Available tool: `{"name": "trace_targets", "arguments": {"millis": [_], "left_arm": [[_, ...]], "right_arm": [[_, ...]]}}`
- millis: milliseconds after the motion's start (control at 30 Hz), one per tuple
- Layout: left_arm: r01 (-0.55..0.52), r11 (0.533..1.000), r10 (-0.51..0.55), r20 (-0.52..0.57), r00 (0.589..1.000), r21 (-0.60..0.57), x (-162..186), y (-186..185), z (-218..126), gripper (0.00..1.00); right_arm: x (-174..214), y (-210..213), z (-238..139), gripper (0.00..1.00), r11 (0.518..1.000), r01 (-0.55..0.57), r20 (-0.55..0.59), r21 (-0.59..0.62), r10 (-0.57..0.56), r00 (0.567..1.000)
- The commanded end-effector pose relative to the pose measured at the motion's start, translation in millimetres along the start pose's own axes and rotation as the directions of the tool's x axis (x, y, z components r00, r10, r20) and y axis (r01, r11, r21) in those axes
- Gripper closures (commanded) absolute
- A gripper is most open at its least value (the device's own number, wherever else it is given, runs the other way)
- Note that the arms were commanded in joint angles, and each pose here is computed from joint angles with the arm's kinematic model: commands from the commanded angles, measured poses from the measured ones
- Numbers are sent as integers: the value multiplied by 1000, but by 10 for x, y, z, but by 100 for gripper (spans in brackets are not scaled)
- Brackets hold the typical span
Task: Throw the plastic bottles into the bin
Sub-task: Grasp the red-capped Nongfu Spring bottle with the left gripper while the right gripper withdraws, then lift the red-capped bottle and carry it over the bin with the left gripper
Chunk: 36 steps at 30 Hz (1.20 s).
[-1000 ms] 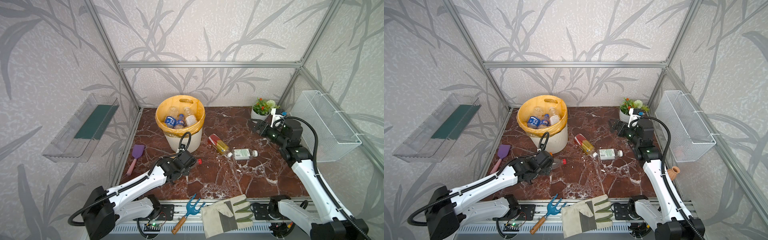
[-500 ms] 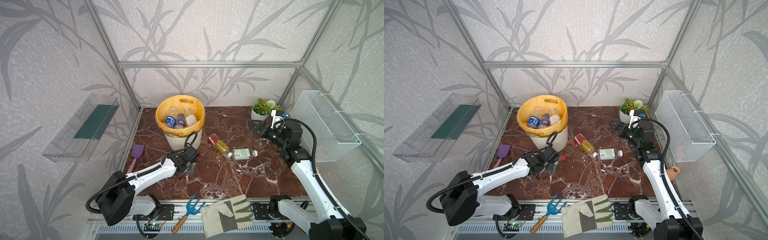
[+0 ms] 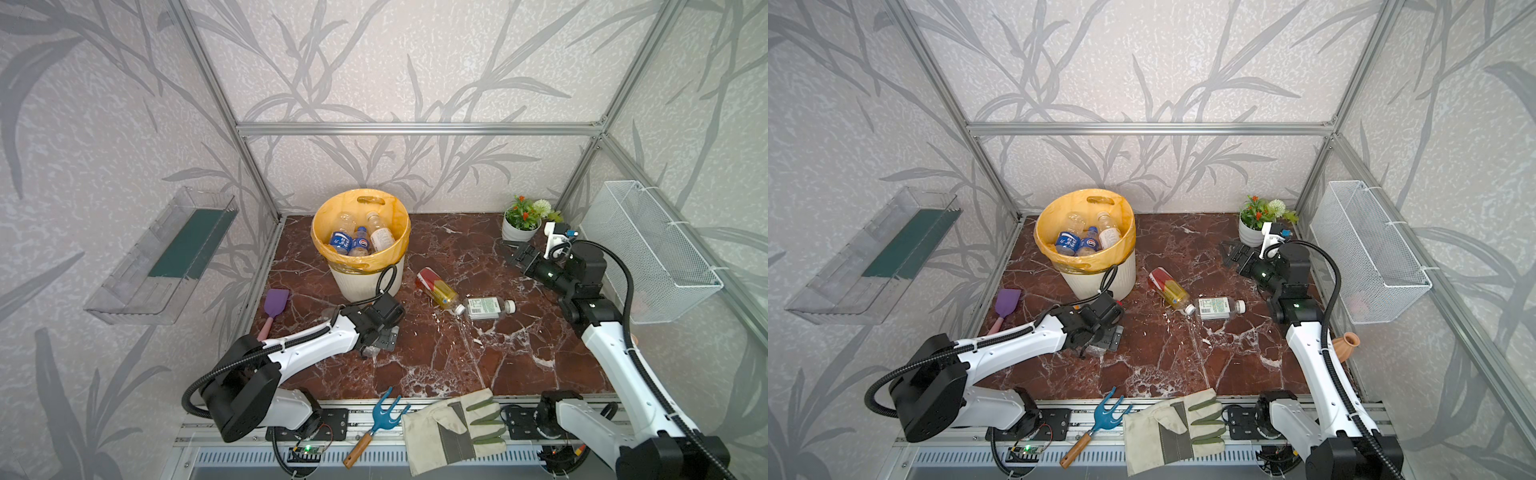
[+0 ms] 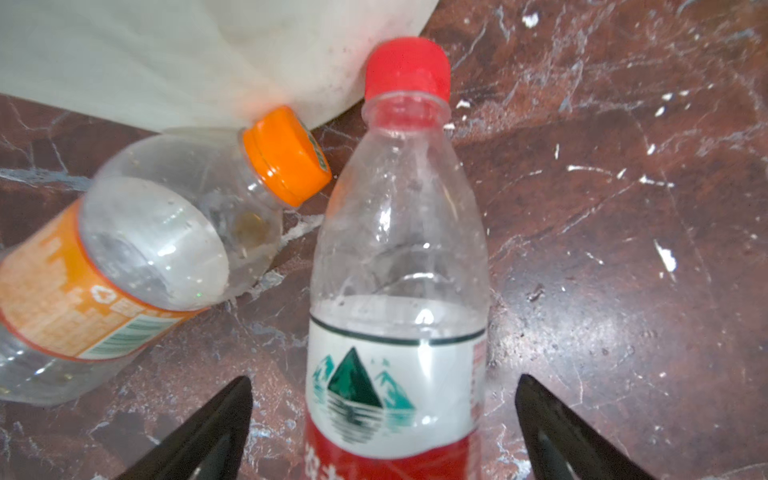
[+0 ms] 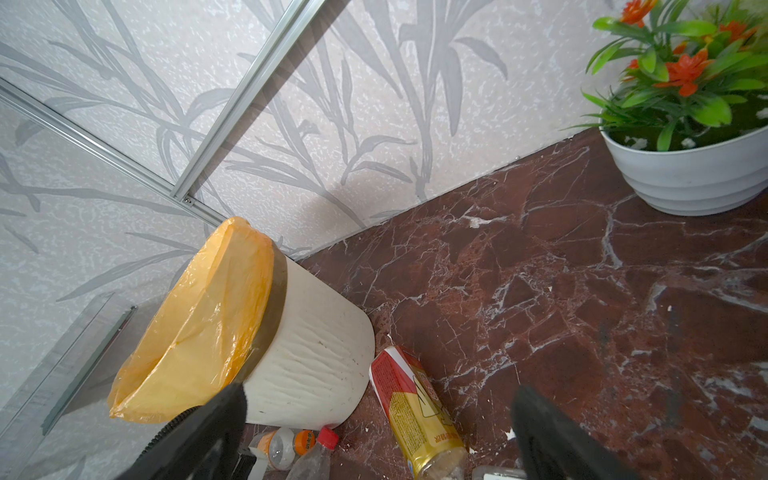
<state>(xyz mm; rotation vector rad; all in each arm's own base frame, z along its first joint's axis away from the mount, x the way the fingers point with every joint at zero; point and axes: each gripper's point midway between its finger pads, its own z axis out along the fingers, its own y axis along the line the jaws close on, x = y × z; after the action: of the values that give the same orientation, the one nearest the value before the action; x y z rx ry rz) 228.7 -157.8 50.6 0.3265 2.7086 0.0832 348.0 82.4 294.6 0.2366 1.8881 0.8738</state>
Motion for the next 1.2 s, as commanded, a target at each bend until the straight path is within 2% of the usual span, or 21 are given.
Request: {"name": "trace_targets", "arguments": {"millis": [0, 200, 400, 567, 733, 833, 933, 1067, 1167], "left_arm": [[11, 1000, -11, -30, 1000, -3, 123, -20, 50, 3], [3, 1000, -5, -54, 999, -27, 183, -23, 170, 7], [-44, 999, 44, -7, 999, 18, 34, -196, 70, 15], [-73, 994, 70, 43, 997, 83, -65, -386, -34, 23], [-72, 991, 64, 76, 995, 111, -130, -433, -104, 38], [-68, 993, 60, 83, 995, 99, -144, -415, -96, 36], [-75, 996, 73, 42, 996, 41, -67, -356, 48, 32], [-99, 995, 99, -16, 995, 35, -8, -444, 200, 48], [-135, 989, 133, 39, 990, 54, -120, -580, 88, 49]], "right_arm": [[-66, 84, -50, 1, 999, 14, 29, -37, -13, 1000], [-78, 60, -83, 1, 999, -19, 34, -32, 20, 999], [-51, 15, -102, 1, 999, -33, 35, -25, 34, 999], [-36, -15, -118, 1, 999, -38, 35, -22, 39, 999], [-60, -36, -149, 1, 999, -45, 42, -20, 46, 998], [-77, -44, -164, 1, 999, -50, 47, -21, 51, 998], [-74, -63, -168, 1, 998, -57, 46, -21, 58, 997], [-69, -73, -181, 1, 997, -68, 45, -26, 69, 997], [-72, -82, -216, 1, 998, -64, 50, -21, 65, 997]]}}
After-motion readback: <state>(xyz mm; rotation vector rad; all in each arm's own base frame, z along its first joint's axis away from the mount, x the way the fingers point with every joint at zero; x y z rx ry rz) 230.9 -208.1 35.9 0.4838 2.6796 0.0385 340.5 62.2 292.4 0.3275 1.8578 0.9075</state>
